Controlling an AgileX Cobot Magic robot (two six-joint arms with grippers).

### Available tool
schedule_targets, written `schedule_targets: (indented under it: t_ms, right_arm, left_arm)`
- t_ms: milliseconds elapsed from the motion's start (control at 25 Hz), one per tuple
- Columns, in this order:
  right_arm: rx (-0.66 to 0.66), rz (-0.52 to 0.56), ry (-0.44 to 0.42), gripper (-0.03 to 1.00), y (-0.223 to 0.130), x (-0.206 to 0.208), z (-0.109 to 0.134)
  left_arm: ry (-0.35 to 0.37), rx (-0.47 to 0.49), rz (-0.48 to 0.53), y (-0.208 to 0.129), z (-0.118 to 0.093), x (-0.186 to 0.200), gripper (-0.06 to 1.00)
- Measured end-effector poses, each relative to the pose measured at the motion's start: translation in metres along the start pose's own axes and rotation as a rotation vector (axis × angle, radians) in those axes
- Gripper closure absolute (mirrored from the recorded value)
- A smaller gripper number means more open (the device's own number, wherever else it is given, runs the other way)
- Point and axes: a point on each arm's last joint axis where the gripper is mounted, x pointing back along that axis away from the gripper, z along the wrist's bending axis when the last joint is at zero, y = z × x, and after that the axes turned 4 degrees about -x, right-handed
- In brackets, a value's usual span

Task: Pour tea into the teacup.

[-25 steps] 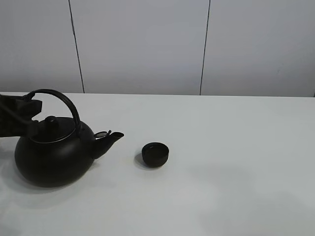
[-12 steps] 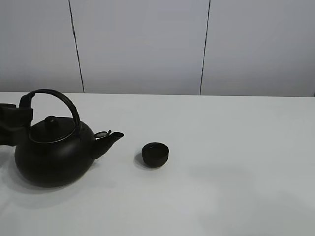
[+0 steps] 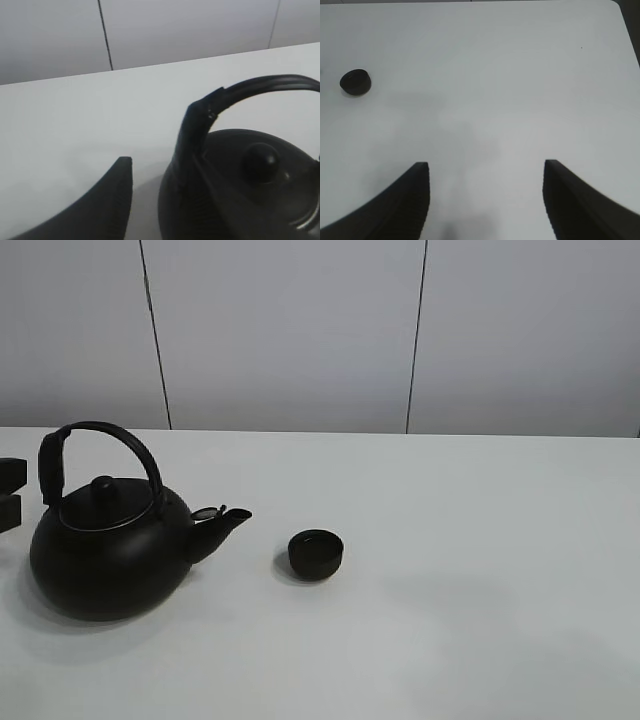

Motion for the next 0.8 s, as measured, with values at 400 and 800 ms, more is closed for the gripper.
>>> schedule_targets:
  t_ms: [400, 800]
  right_arm:
    - [0.0, 0.0, 0.0, 0.52, 0.0, 0.0, 0.0]
    - [0.0, 0.0, 0.0, 0.52, 0.0, 0.0, 0.0]
  left_arm:
    - [0.076, 0.034, 0.005, 0.0, 0.007, 0.0, 0.67]
    - [0.06, 0.098, -0.022, 0.082, 0.02, -0.012, 0.65]
